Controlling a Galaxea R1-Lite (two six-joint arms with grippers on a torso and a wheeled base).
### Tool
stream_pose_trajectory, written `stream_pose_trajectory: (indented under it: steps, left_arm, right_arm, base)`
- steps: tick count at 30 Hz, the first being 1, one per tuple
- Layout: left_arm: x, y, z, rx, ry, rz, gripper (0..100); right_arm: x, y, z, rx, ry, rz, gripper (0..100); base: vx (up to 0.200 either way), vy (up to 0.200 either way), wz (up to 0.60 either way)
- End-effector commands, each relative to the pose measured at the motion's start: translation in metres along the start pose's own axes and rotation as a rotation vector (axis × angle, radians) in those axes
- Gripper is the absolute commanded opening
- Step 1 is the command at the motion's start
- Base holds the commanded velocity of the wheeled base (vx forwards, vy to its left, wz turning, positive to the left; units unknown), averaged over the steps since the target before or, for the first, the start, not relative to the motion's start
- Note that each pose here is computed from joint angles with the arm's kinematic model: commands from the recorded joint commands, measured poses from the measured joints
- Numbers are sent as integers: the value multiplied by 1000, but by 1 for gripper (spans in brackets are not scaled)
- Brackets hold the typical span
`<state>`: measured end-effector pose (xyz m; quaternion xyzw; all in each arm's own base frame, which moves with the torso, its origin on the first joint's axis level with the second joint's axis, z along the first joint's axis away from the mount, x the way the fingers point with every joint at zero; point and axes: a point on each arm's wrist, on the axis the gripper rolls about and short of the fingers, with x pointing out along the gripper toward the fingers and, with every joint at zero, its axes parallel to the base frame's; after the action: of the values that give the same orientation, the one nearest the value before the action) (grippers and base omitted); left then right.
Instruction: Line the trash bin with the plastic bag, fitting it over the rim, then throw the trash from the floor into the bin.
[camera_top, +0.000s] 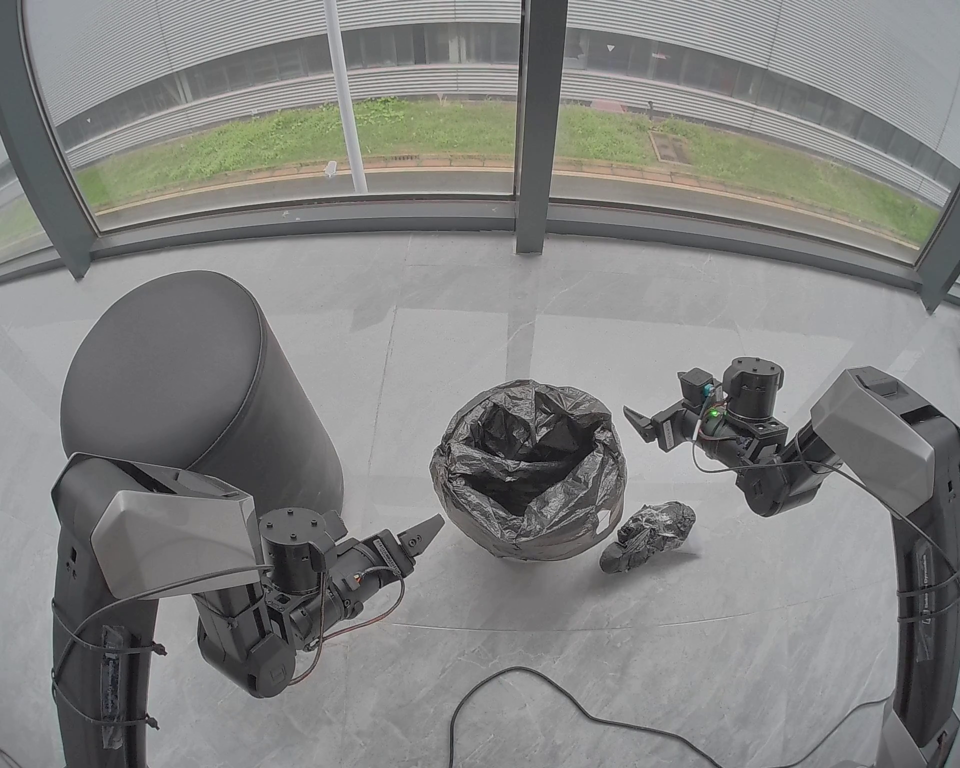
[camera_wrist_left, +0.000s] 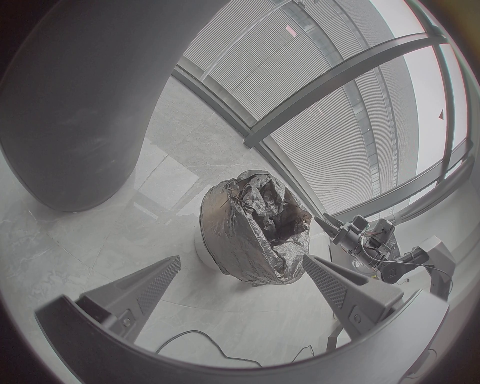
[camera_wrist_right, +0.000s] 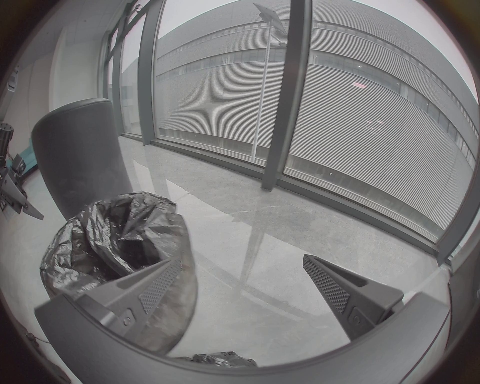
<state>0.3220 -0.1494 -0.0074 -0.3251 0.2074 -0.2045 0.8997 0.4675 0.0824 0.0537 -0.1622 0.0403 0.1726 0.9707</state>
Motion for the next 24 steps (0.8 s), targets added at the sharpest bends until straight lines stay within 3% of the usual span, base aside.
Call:
stream_pose_trajectory:
  steps: [1,6,10,12,15,17,24]
  left_arm:
    - [1,1,1,-1,-1,0,100]
    - [2,1,0,-1,1,-2,100]
    - [1,1,1,0,-1,-4,100]
    - [0,0,1,0,-2,-5,100]
    - [-2,-5,6,0,-13,-18,100]
    - [-3,-8,9,1,-21,-30,100]
    - [-2,-9,11,3,-33,-32,100]
  right_arm:
    - [-8,-9,3,4,7,-17,100]
    - [-11,-9,3,5,14,-14,100]
    - [-15,-23,-13,18,56,-46,100]
    - [-22,-30,-28,26,103,-60,100]
    - [-50,-35,-71,44,283,-53,100]
    - [-56,-39,-85,58,335,-56,100]
    - [-53,-35,-110,80,422,-29,100]
  base:
    - [0,0,0]
    - [0,0,0]
    - [0,0,0]
    - [0,0,0]
    - [0,0,0]
    - [0,0,0]
    - [0,0,0]
